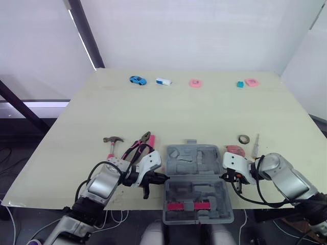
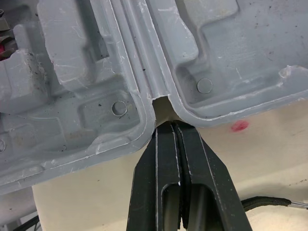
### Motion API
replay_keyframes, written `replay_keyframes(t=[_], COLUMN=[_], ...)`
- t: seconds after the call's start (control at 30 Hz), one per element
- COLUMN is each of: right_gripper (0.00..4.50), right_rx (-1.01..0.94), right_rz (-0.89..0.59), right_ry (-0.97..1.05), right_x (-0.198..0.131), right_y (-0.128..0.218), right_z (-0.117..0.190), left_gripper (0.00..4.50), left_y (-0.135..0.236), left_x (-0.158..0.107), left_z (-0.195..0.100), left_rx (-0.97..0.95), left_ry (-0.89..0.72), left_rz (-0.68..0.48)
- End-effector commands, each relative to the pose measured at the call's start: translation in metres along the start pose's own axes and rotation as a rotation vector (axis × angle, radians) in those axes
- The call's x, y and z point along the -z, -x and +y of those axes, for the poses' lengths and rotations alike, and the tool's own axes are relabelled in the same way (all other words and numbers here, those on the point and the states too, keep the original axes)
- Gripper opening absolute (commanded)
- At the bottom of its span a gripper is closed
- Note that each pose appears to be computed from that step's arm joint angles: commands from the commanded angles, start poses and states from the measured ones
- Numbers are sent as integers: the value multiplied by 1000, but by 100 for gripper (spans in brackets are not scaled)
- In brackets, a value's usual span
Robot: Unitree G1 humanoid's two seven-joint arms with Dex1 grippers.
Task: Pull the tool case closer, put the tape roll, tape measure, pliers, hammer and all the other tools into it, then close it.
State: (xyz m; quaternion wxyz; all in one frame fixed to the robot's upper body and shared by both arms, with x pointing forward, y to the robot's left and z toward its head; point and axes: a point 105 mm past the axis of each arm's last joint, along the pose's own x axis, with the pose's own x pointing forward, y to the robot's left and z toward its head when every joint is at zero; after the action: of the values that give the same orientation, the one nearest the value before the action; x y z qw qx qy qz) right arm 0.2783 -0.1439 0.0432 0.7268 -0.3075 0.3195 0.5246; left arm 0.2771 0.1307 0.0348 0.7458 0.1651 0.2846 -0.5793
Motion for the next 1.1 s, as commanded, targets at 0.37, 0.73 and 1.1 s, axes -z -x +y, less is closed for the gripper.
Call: replay_keyframes(t=[0.37, 0.73, 1.1], right_gripper=[0, 0, 0], right_rx=[-6, 27, 240], right_rz=[-16, -19, -385], right_ry=[23, 16, -105], right_x=[-5, -3, -15], right_y=[5, 8, 76], right_z=[2, -2, -23], left_gripper=[13, 13, 13], left_y=[-6, -3, 60], left_x=[6, 8, -21], left_z=[-11, -11, -3], left_rx=[44, 29, -185], left_ry=[2, 2, 49], left_rz=[14, 10, -385])
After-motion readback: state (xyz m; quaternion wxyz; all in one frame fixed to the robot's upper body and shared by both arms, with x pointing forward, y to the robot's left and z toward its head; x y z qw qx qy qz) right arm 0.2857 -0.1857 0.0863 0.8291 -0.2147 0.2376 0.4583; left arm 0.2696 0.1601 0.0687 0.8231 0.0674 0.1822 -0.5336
